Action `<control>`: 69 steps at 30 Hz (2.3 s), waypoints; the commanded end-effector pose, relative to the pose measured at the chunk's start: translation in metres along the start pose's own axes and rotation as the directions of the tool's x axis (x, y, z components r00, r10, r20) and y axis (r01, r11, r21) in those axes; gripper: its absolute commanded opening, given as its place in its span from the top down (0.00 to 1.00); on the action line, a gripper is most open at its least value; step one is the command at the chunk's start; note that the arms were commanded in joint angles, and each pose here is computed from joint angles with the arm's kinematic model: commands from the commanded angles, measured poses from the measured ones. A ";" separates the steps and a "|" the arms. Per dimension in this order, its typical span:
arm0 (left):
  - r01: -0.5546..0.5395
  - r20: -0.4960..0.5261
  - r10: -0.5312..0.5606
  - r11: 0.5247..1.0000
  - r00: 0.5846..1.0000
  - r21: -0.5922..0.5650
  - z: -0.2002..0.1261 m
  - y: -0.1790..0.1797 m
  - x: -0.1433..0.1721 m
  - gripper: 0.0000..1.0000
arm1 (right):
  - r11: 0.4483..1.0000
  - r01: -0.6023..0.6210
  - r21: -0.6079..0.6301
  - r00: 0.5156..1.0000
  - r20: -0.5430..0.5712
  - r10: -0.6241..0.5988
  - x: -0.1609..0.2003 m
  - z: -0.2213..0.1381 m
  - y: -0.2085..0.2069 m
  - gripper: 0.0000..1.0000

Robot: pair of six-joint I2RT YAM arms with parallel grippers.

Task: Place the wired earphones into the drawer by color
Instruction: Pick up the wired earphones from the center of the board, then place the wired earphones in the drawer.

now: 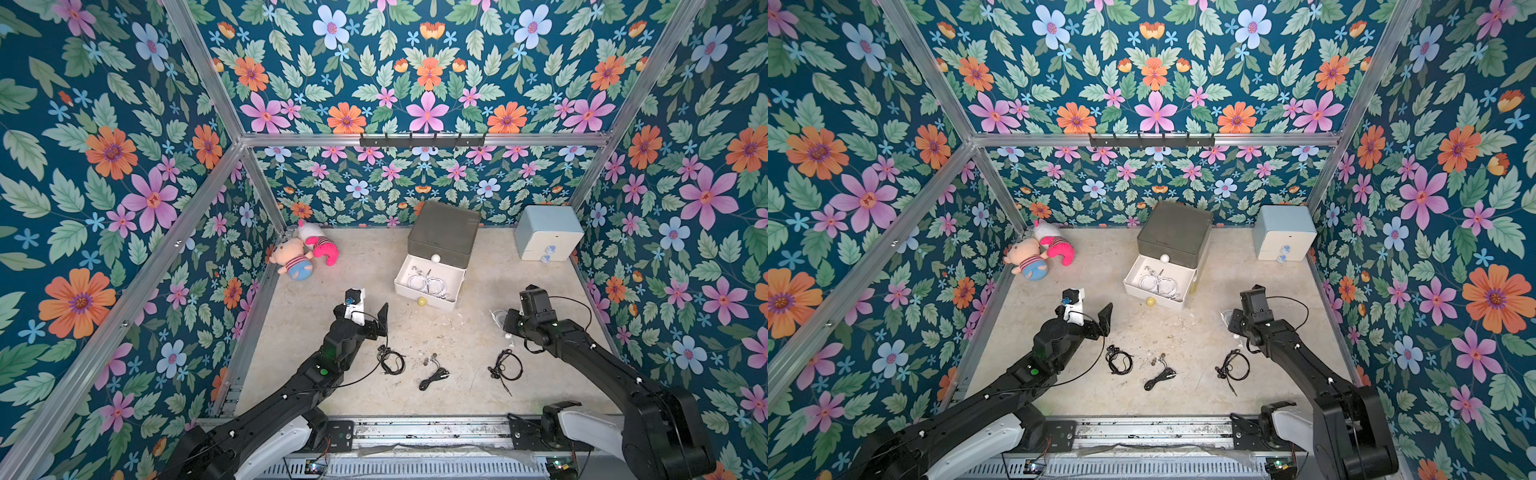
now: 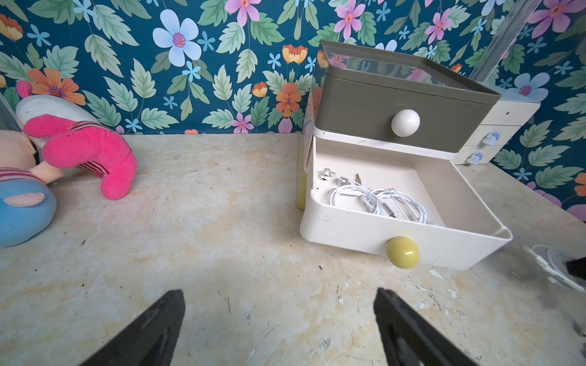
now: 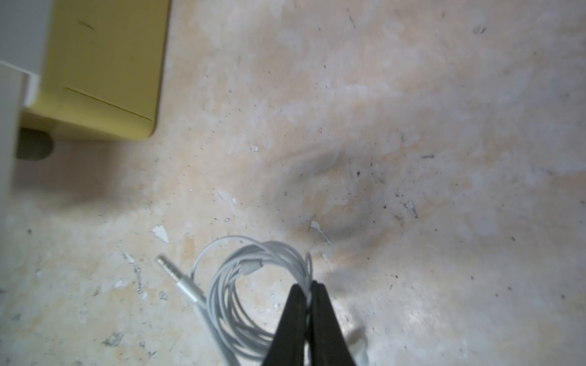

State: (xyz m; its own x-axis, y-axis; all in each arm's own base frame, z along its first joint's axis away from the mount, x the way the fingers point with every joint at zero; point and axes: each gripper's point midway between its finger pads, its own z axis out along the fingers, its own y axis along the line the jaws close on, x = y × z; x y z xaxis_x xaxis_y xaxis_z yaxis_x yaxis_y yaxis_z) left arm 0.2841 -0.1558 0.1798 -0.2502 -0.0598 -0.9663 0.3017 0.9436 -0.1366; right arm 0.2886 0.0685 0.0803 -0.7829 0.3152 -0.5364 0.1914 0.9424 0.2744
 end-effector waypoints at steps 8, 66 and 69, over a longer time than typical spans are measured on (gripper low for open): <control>0.015 0.027 -0.015 1.000 1.000 -0.003 -0.002 0.001 -0.006 0.01 | 0.984 0.005 -0.179 0.986 0.164 0.025 -0.048 -0.062 0.044 0.96; 0.010 0.019 -0.010 1.000 1.000 0.000 0.001 0.000 -0.002 0.01 | 0.880 0.471 -0.063 0.856 0.272 -0.440 -0.062 0.008 0.225 0.96; 0.011 0.019 -0.011 1.000 1.000 0.001 0.001 0.000 -0.003 0.01 | 0.881 0.469 -0.059 0.859 0.262 -0.440 -0.058 0.011 0.222 0.94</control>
State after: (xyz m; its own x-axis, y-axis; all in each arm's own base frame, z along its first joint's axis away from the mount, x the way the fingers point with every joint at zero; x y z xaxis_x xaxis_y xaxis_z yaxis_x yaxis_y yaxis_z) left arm 0.2839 -0.1546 0.1731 -0.2595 -0.0574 -0.9640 0.2945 0.9460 -0.1356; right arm 0.3822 0.2612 0.1640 -0.6062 -0.1207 -0.7861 -0.2441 0.9689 0.0394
